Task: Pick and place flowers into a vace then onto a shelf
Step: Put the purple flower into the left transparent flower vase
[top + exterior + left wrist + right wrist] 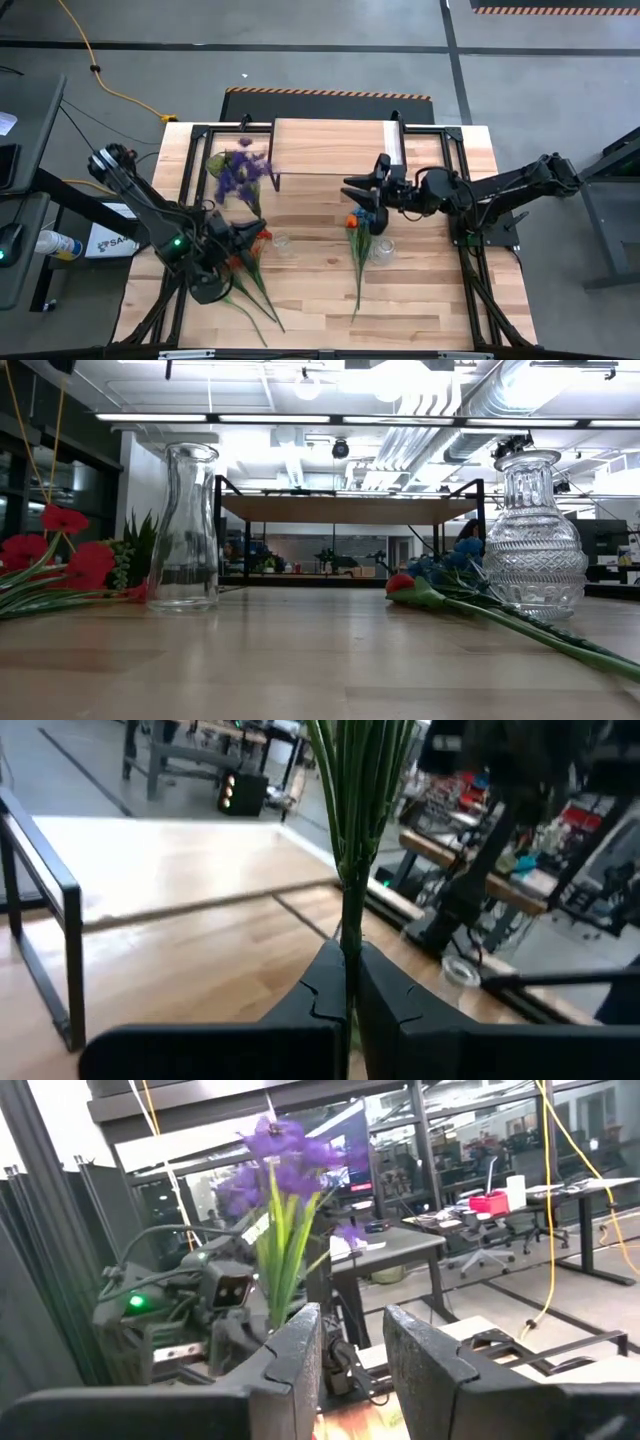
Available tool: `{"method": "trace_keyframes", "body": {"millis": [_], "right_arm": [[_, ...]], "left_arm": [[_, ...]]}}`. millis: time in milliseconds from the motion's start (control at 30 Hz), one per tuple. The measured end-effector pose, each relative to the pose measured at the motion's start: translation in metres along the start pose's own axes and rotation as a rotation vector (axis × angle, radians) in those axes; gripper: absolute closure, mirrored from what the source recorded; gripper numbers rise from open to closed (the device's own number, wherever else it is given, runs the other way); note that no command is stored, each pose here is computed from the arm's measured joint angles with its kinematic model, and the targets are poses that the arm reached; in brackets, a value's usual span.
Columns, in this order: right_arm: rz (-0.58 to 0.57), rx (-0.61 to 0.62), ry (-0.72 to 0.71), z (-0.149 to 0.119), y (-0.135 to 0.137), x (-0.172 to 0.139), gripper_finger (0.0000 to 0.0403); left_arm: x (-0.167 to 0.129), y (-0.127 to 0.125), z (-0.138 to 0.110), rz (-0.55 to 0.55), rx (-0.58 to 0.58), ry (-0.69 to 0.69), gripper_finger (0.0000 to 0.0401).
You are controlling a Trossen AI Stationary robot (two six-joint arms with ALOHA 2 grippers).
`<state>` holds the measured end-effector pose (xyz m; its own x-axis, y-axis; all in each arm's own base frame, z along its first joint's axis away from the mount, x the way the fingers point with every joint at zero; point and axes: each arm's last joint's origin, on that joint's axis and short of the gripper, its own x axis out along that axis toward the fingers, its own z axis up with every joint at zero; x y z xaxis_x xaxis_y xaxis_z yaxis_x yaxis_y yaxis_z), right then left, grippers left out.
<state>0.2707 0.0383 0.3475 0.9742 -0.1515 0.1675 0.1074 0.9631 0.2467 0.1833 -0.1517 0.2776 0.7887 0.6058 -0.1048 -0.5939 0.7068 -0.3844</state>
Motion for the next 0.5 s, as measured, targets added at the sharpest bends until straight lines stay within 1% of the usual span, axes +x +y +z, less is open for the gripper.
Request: {"method": "trace_keyframes", "body": {"millis": [300, 500], "right_arm": [[-0.002, -0.046, -0.001, 0.000, -0.001, 0.000, 0.0300], [0.009, -0.049, 0.001, 0.000, -0.001, 0.000, 0.0300]], "left_arm": [[0.003, -0.007, -0.013, 0.015, 0.011, -0.029, 0.0361], [0.018, -0.009, -0.026, 0.062, 0.043, -0.034, 0.0361]]}}
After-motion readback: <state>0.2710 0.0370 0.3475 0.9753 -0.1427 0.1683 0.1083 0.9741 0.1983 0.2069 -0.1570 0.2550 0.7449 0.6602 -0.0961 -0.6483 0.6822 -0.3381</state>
